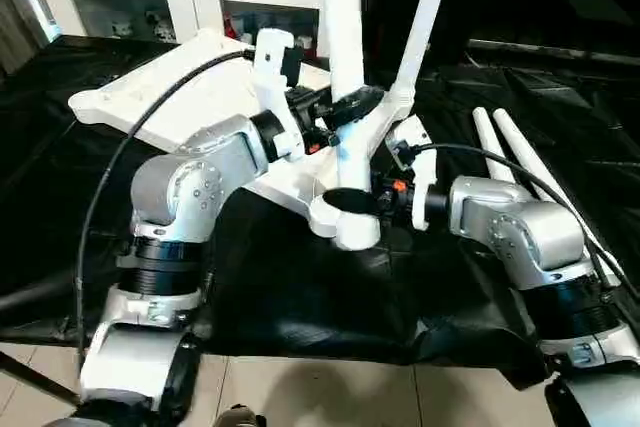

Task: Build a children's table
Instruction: Pick table leg

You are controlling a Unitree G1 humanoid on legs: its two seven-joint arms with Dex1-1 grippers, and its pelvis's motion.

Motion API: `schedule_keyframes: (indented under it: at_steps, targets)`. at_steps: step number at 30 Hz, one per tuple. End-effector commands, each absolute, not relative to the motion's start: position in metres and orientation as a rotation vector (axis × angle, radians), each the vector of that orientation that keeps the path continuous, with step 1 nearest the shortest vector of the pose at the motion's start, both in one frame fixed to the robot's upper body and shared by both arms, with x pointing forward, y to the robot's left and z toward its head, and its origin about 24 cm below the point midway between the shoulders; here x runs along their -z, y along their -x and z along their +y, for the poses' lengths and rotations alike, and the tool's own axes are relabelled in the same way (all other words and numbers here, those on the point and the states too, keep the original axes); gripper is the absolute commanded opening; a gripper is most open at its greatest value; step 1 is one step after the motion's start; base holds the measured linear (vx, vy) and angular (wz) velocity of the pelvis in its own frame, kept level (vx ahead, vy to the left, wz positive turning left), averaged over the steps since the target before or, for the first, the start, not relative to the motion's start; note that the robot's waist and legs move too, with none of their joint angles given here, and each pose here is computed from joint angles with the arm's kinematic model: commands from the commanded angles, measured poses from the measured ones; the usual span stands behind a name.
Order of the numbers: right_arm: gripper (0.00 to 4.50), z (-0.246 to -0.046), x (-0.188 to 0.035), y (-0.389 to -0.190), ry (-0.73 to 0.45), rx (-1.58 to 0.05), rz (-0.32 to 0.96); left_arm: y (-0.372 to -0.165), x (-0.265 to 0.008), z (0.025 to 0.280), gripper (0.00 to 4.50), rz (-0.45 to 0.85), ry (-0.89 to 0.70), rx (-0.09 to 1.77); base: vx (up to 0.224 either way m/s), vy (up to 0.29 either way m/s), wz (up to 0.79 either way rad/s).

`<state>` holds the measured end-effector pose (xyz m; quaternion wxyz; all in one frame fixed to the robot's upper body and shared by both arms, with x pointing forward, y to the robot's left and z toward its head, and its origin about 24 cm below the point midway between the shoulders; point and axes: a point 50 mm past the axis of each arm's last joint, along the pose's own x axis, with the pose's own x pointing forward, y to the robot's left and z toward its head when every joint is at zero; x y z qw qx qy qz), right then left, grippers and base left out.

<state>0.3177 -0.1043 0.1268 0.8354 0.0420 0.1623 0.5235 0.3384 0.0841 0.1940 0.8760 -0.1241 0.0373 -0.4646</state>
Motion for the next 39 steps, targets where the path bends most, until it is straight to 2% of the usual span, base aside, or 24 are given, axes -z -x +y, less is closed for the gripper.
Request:
schedule_keyframes:
  at_steps: [1, 12, 25, 37, 38, 39]
  targets:
    - [2.97, -0.11, -0.135, -0.32, -0.078, -1.111, 0.315, -0.336, -0.199, 0.081, 1.82, 0.065, 0.233, 1.001, 0.0, 0.0, 0.0]
    - [3.08, -0.122, -0.133, -0.316, -0.091, -1.158, 0.375, -0.331, -0.204, 0.08, 1.82, 0.054, 0.22, 1.083, 0.0, 0.0, 0.0]
    - [3.08, -0.109, -0.125, -0.316, -0.094, -1.161, 0.404, -0.328, -0.203, 0.076, 1.82, 0.056, 0.205, 1.113, 0.0, 0.0, 0.0]
    - [3.08, -0.108, -0.121, -0.316, -0.087, -1.154, 0.427, -0.328, -0.203, 0.076, 1.82, 0.052, 0.205, 1.114, 0.0, 0.0, 0.0]
    - [2.8, -0.108, -0.121, -0.316, -0.088, -1.154, 0.428, -0.329, -0.203, 0.076, 1.82, 0.052, 0.204, 1.114, 0.0, 0.0, 0.0]
    - [2.8, -0.107, -0.121, -0.316, -0.088, -1.153, 0.428, -0.328, -0.203, 0.076, 1.82, 0.053, 0.204, 1.115, 0.0, 0.0, 0.0]
